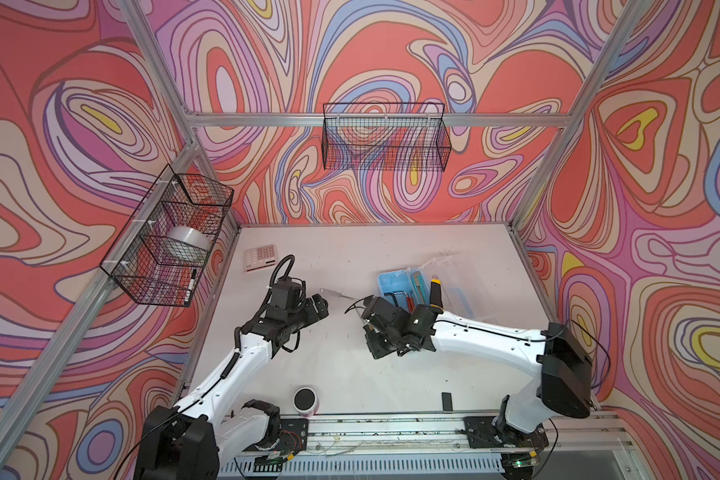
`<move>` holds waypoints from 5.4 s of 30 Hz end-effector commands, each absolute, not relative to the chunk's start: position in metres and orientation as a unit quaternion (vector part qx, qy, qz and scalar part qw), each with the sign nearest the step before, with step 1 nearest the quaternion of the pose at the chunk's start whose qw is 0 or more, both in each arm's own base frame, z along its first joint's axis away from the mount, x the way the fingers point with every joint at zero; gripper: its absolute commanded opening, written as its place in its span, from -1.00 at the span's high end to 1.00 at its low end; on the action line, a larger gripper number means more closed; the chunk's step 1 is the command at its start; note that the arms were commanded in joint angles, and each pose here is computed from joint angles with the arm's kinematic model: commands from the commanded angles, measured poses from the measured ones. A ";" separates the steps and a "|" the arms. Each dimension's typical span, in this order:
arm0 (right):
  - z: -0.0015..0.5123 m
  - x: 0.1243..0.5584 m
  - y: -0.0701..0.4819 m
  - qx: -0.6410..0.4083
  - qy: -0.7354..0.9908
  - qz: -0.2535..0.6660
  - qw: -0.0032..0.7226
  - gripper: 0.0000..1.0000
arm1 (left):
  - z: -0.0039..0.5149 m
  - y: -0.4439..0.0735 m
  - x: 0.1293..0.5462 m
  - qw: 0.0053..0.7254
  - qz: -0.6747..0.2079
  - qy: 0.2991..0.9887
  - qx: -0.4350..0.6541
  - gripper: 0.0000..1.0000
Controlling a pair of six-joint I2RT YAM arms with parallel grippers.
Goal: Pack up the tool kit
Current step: 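Carry the black-and-yellow screwdriver with the right gripper over the box, then lower the screwdriver into the clear lid compartment and open the right gripper, then move the right gripper over the clear-handled screwdriver on the table, then lower the right gripper onto the clear screwdriver handle and close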
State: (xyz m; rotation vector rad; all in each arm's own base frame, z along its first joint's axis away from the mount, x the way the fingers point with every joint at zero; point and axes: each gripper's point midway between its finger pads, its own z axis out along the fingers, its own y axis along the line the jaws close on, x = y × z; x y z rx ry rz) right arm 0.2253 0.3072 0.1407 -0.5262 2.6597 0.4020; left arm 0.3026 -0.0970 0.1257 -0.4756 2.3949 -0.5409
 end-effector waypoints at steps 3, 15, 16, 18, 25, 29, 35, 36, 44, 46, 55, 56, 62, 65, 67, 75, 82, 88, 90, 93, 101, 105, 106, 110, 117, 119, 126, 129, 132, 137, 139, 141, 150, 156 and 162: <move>0.177 0.267 0.197 -0.136 0.957 0.016 0.256 1.00 | 0.129 -0.102 0.307 0.310 -0.212 0.911 -0.171 -0.85; 0.179 0.297 0.087 -0.058 0.955 -0.110 0.269 1.00 | 0.122 -0.106 0.311 0.299 -0.221 0.912 -0.174 -0.82; 0.177 0.298 0.086 -0.059 0.955 -0.112 0.268 1.00 | 0.122 -0.107 0.310 0.297 -0.221 0.913 -0.172 -0.82; 0.173 0.300 0.082 -0.059 0.956 -0.114 0.264 1.00 | 0.121 -0.107 0.311 0.296 -0.221 0.914 -0.171 -0.82; 0.153 0.303 0.073 -0.057 0.962 -0.129 0.233 1.00 | 0.121 -0.106 0.317 0.308 -0.219 0.910 -0.171 -0.80; 0.144 0.305 0.070 -0.053 0.964 -0.131 0.226 1.00 | 0.118 -0.107 0.318 0.303 -0.220 0.911 -0.172 -0.80; 0.141 0.307 0.066 -0.044 0.964 -0.141 0.219 0.38 | 0.116 -0.108 0.319 0.300 -0.219 0.912 -0.173 -0.79; 0.141 0.307 0.066 -0.044 0.965 -0.140 0.219 0.32 | 0.116 -0.108 0.319 0.300 -0.218 0.913 -0.172 -0.79; 0.153 0.307 0.067 -0.038 0.964 -0.133 0.229 0.13 | 0.117 -0.108 0.320 0.302 -0.220 0.912 -0.172 -0.78; 0.160 0.308 0.069 -0.037 0.963 -0.124 0.236 0.14 | 0.116 -0.109 0.320 0.300 -0.221 0.912 -0.171 -0.78; 0.234 0.320 0.086 -0.015 0.946 -0.054 0.320 0.19 | 0.117 -0.110 0.320 0.301 -0.223 0.911 -0.170 -0.78; 0.242 0.322 0.093 -0.015 0.944 -0.038 0.328 0.19 | 0.116 -0.109 0.320 0.301 -0.222 0.912 -0.171 -0.78; 0.279 0.330 0.158 -0.043 0.928 0.022 0.369 0.25 | 0.118 -0.119 0.319 0.305 -0.264 0.898 -0.175 -0.77; 0.281 0.332 0.199 -0.079 0.921 0.052 0.378 0.24 | 0.118 -0.123 0.317 0.305 -0.282 0.892 -0.180 -0.77; 0.273 0.334 0.229 -0.108 0.919 0.083 0.369 0.24 | 0.117 -0.124 0.315 0.301 -0.285 0.892 -0.179 -0.77; 0.214 0.331 0.294 -0.147 0.936 0.099 0.303 0.23 | 0.115 -0.119 0.305 0.298 -0.277 0.896 -0.181 -0.77; 0.162 0.316 0.323 -0.134 0.949 0.112 0.262 0.25 | 0.105 -0.119 0.300 0.284 -0.274 0.901 -0.180 -0.77; 0.108 0.313 0.341 -0.144 0.961 0.099 0.215 0.25 | 0.098 -0.125 0.299 0.272 -0.291 0.899 -0.183 -0.76; 0.096 0.312 0.344 -0.143 0.964 0.098 0.203 0.25 | 0.096 -0.126 0.299 0.269 -0.292 0.899 -0.183 -0.76; 0.084 0.312 0.346 -0.143 0.966 0.090 0.194 0.25 | 0.093 -0.127 0.299 0.266 -0.292 0.900 -0.183 -0.76; 0.070 0.336 0.376 -0.217 0.949 0.087 0.212 0.20 | 0.087 -0.125 0.294 0.262 -0.290 0.901 -0.191 -0.76; 0.068 0.359 0.389 -0.260 0.934 0.059 0.238 0.19 | 0.080 -0.114 0.283 0.269 -0.278 0.898 -0.210 -0.76; 0.068 0.365 0.391 -0.265 0.930 0.054 0.248 0.20 | 0.080 -0.111 0.281 0.272 -0.276 0.897 -0.214 -0.76; 0.067 0.387 0.397 -0.278 0.922 0.043 0.264 0.20 | 0.078 -0.098 0.278 0.273 -0.266 0.894 -0.235 -0.76; 0.066 0.404 0.421 -0.323 0.894 0.107 0.291 0.20 | 0.081 -0.082 0.278 0.279 -0.275 0.883 -0.258 -0.76; 0.066 0.408 0.426 -0.334 0.886 0.131 0.295 0.21 | 0.082 -0.079 0.278 0.281 -0.278 0.880 -0.263 -0.76; 0.053 0.408 0.443 -0.364 0.867 0.189 0.285 0.21 | 0.082 -0.079 0.280 0.281 -0.283 0.879 -0.262 -0.76; 0.048 0.406 0.451 -0.373 0.859 0.207 0.283 0.20 | 0.083 -0.080 0.281 0.280 -0.286 0.878 -0.262 -0.76; 0.046 0.408 0.455 -0.377 0.852 0.213 0.295 0.19 | 0.083 -0.081 0.282 0.279 -0.290 0.877 -0.261 -0.76; 0.036 0.417 0.457 -0.382 0.852 0.198 0.297 0.19 | 0.083 -0.082 0.282 0.279 -0.292 0.877 -0.261 -0.76; 0.034 0.419 0.459 -0.385 0.852 0.196 0.297 0.19 | 0.083 -0.082 0.281 0.278 -0.292 0.877 -0.260 -0.76; 0.029 0.421 0.460 -0.385 0.853 0.193 0.294 0.19 | 0.082 -0.081 0.280 0.278 -0.291 0.878 -0.260 -0.76; 0.015 0.427 0.458 -0.381 0.863 0.172 0.283 0.36 | 0.081 -0.080 0.279 0.275 -0.291 0.878 -0.262 -0.75; 0.004 0.420 0.450 -0.380 0.870 0.164 0.267 0.52 | 0.079 -0.079 0.278 0.275 -0.289 0.879 -0.263 -0.75; 0.007 0.410 0.441 -0.368 0.877 0.166 0.259 0.61 | 0.080 -0.080 0.279 0.276 -0.293 0.876 -0.265 -0.75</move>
